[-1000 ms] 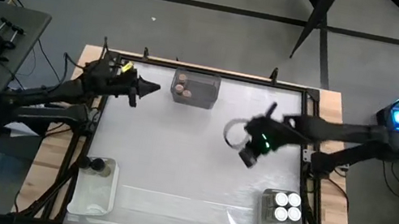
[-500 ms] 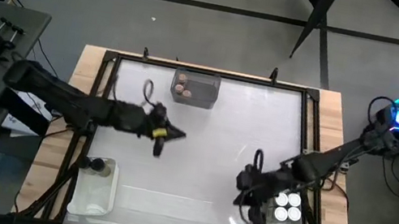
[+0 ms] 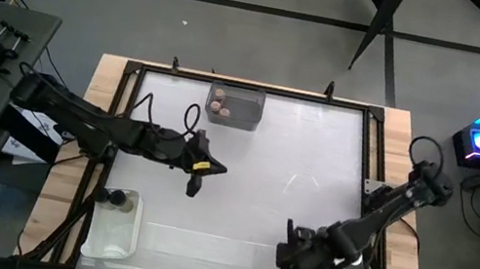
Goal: Sort spices by type
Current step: Put the brown seasoning bottle into the black bin
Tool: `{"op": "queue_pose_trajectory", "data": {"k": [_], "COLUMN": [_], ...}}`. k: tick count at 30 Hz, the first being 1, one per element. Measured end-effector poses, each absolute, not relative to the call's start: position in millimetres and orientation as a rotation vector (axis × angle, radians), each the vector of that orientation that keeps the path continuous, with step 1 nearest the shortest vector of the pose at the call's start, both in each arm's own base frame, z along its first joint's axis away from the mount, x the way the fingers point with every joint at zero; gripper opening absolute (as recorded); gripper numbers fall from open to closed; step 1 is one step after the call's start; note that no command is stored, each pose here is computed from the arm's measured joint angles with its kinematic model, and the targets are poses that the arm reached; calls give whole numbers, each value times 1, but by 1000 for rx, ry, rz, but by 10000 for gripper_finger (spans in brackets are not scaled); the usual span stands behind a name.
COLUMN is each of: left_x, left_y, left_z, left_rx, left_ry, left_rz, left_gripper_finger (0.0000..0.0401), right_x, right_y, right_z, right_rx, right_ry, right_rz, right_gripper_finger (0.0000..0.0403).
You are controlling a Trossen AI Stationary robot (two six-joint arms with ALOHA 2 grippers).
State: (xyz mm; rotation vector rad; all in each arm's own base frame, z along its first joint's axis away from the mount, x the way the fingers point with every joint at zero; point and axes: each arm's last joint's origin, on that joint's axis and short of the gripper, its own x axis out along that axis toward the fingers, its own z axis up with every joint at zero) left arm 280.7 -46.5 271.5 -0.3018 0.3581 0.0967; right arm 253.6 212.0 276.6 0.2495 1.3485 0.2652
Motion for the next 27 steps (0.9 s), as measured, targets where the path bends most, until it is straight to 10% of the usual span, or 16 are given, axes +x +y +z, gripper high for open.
{"op": "queue_pose_trajectory", "data": {"k": [7, 27], "left_x": [269, 269], "left_y": [-36, -29], "left_z": [273, 273], "left_rx": [-251, -255], "left_ry": [429, 431], "left_rz": [130, 155], "left_gripper_finger": [0, 0], "right_x": [253, 249], "right_y": [238, 271], "right_z": [239, 178], "right_rx": [330, 106], "right_ry": [1481, 1560], "right_rz": [127, 89], "right_gripper_finger": [334, 337]}}
